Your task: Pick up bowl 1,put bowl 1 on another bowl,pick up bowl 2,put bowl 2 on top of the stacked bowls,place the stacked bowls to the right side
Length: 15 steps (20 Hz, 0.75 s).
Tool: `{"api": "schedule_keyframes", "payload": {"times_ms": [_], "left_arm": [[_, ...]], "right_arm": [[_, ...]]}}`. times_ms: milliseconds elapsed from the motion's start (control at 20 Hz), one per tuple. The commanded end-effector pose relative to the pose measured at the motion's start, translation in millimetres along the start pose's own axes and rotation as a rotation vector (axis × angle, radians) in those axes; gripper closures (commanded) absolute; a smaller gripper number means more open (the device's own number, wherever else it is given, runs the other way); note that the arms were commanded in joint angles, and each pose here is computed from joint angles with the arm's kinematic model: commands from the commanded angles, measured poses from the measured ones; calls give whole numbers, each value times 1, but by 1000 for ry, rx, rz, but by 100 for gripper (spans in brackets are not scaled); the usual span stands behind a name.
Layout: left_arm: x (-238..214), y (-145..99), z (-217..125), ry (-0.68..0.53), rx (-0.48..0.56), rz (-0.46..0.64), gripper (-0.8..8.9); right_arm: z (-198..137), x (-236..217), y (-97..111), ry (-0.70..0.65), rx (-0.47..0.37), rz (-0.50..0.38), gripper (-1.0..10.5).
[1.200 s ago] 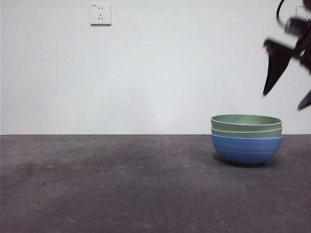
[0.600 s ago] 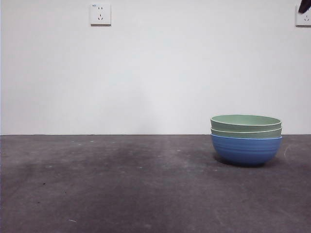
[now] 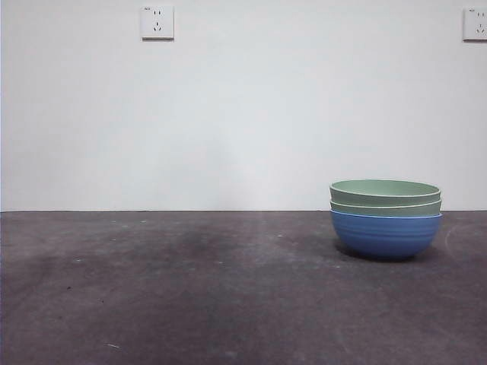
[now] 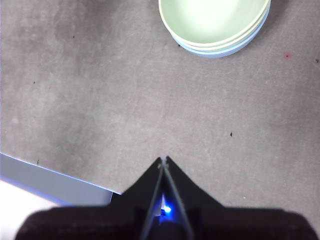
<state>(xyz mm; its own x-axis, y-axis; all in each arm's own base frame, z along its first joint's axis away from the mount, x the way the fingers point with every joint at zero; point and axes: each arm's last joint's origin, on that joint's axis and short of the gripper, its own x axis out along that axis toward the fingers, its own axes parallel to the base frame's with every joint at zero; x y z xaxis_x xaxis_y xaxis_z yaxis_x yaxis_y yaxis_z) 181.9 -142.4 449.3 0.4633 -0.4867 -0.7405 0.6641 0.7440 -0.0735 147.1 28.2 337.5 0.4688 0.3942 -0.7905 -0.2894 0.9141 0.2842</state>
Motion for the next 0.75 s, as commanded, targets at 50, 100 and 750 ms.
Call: {"api": "schedule_keyframes", "payload": {"times_ms": [50,100,750], "left_arm": [[0,-1,0,0,17,-2,817],[0,-1,0,0,17,-2,817],[-39,19,11,-328,67,103,817]], "right_arm": [[-1,2,-1,6,-8,-4,946],[-1,2,-1,6,-8,-4,946],[-1,2,-1,5,-8,-4,946]]}}
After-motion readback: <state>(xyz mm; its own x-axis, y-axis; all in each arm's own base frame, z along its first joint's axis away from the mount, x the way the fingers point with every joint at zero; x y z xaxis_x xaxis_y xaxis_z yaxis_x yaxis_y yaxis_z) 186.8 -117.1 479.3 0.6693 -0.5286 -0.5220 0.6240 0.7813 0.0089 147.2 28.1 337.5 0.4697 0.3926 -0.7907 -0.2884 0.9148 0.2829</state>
